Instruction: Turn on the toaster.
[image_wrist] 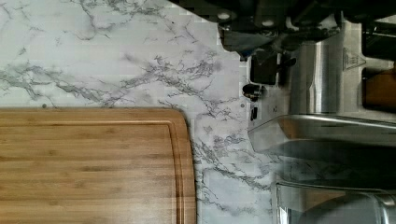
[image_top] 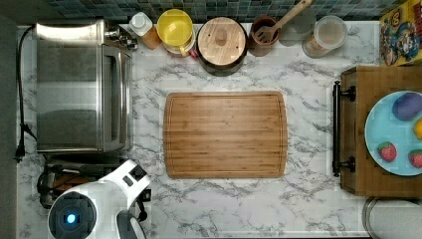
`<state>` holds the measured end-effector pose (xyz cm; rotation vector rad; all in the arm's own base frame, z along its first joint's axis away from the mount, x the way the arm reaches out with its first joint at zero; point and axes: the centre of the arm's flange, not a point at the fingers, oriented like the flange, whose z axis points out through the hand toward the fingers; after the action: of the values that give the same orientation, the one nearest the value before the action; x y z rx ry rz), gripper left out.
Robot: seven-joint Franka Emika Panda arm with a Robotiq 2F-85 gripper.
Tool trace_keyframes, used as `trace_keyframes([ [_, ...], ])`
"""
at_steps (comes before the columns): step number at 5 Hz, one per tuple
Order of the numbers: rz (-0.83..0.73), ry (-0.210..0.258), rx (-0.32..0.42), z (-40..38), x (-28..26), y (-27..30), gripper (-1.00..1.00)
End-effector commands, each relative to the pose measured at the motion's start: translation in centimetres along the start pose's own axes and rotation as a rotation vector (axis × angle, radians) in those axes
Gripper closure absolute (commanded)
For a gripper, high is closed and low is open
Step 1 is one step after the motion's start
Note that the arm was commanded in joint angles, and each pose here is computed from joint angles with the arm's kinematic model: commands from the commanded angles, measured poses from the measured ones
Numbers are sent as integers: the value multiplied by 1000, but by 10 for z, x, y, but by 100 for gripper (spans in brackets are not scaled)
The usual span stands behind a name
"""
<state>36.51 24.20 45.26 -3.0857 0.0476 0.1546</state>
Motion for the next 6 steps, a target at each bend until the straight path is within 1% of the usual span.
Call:
trace_keyframes([
  [1,32,-39,104,45,-2,52,100],
  [2,-65,4,198,37,-18,54,100],
  [3,-141,39,264,38,-29,50,100],
  [4,-175,39,274,45,-29,43,100],
  [5,-201,9,262,59,-24,41,100],
  [6,-189,-9,267,60,-21,35,100],
])
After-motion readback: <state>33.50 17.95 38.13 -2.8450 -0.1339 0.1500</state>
